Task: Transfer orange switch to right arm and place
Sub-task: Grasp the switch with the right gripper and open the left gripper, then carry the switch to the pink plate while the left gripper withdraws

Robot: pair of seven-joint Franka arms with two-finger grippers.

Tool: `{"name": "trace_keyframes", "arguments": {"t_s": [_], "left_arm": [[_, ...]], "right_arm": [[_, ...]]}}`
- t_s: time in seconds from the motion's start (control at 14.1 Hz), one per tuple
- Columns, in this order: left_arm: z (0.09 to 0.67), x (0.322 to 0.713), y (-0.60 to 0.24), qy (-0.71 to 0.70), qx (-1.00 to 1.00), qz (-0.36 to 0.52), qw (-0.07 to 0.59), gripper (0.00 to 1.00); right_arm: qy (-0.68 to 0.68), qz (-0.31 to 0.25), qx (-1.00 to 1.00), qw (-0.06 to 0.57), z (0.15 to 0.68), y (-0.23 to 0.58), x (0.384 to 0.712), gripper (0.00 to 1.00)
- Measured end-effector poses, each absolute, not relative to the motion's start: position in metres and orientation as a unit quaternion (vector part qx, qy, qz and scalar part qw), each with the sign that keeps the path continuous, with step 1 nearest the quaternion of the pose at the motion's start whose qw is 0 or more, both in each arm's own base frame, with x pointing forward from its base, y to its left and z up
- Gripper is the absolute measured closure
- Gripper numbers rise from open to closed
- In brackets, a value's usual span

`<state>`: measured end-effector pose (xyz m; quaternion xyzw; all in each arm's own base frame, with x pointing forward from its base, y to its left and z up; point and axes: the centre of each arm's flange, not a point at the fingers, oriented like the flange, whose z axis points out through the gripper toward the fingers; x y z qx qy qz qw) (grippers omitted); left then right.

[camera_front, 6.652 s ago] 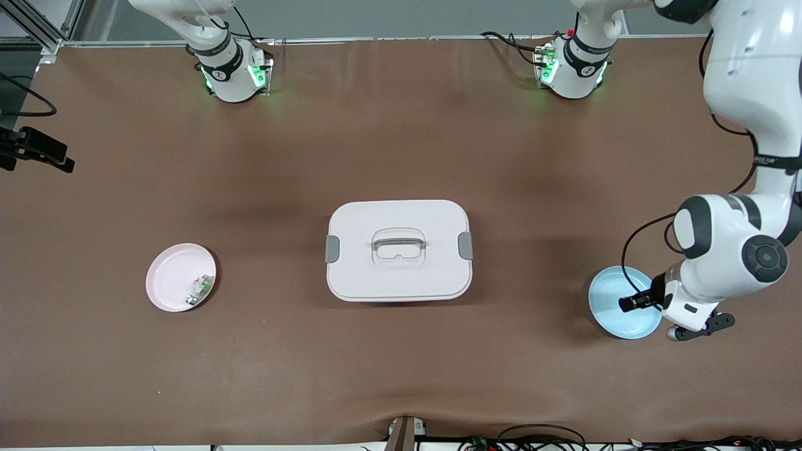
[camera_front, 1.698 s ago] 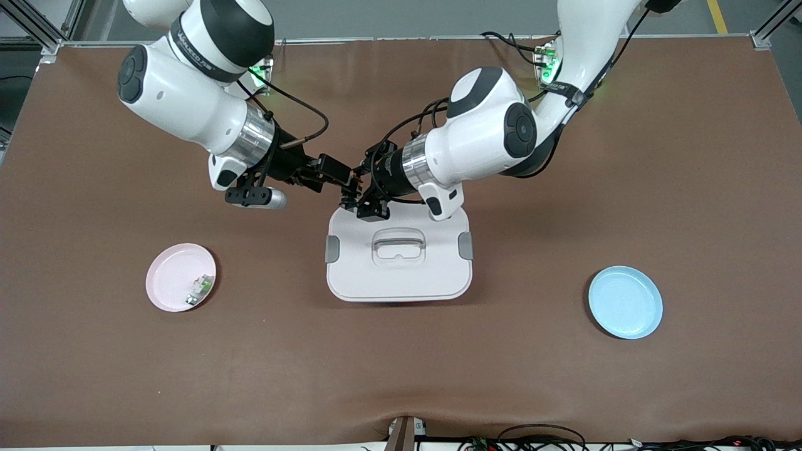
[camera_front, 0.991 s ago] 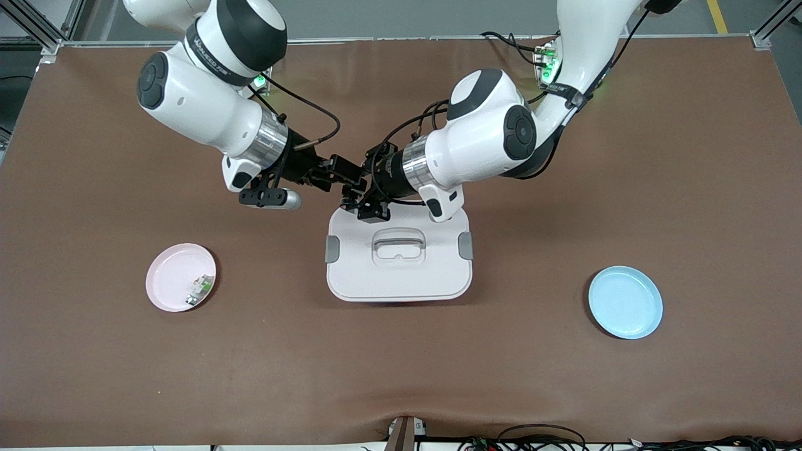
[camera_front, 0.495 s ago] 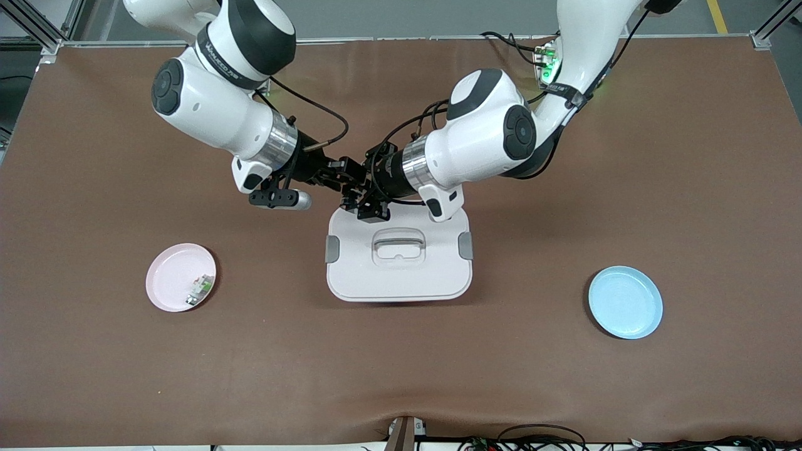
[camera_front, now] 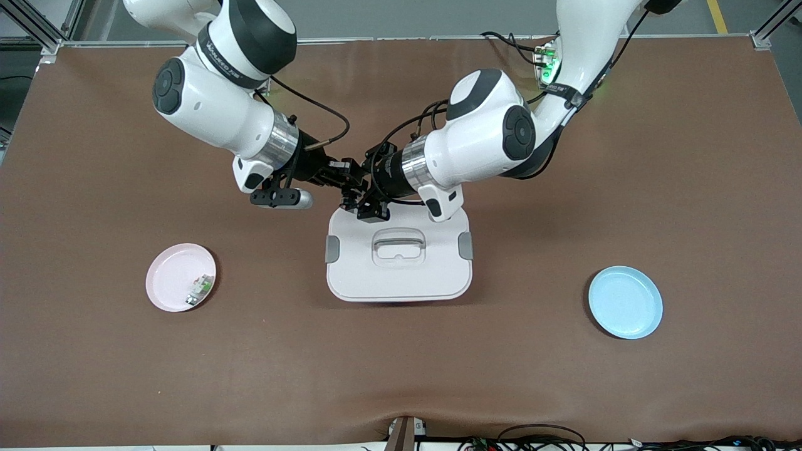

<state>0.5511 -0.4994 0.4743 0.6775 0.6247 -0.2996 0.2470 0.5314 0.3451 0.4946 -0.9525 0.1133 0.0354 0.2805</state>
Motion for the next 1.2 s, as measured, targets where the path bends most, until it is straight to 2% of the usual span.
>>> {"name": "trace_keyframes", "arguments": {"t_s": [0.21, 0.28, 0.42, 0.5, 0.71, 0.92, 1.06, 1.2], "left_arm": [[0.474, 0.551, -0.5, 0.625, 0.678, -0.3, 0.247, 0.28], [0.474, 0.551, -0.5, 0.624, 0.679, -0.299, 0.247, 0.23], [0.476, 0.552, -0.499, 0.623, 0.681, -0.294, 0.248, 0.03], [0.477, 0.552, -0.499, 0.623, 0.682, -0.292, 0.249, 0.0], [0.487, 0.558, -0.492, 0.621, 0.689, -0.271, 0.257, 0.0], [0.512, 0.579, -0.459, 0.625, 0.704, -0.205, 0.268, 0.0], [0.528, 0.586, -0.433, 0.618, 0.734, -0.142, 0.243, 0.0], [0.538, 0.586, -0.414, 0.604, 0.764, -0.085, 0.209, 0.0]], "right_arm": [[0.113, 0.036, -0.953, 0.28, 0.494, 0.345, 0.531, 0.58], [0.113, 0.037, -0.953, 0.28, 0.494, 0.345, 0.531, 0.58], [0.114, 0.039, -0.953, 0.279, 0.493, 0.343, 0.532, 0.58], [0.115, 0.039, -0.953, 0.278, 0.493, 0.342, 0.533, 0.58], [0.107, 0.049, -0.955, 0.273, 0.494, 0.337, 0.533, 0.58], [0.075, 0.064, -0.959, 0.267, 0.5, 0.313, 0.541, 0.58], [0.04, 0.066, -0.964, 0.255, 0.508, 0.286, 0.549, 0.58], [-0.012, 0.053, -0.975, 0.215, 0.514, 0.253, 0.554, 0.58]]}}
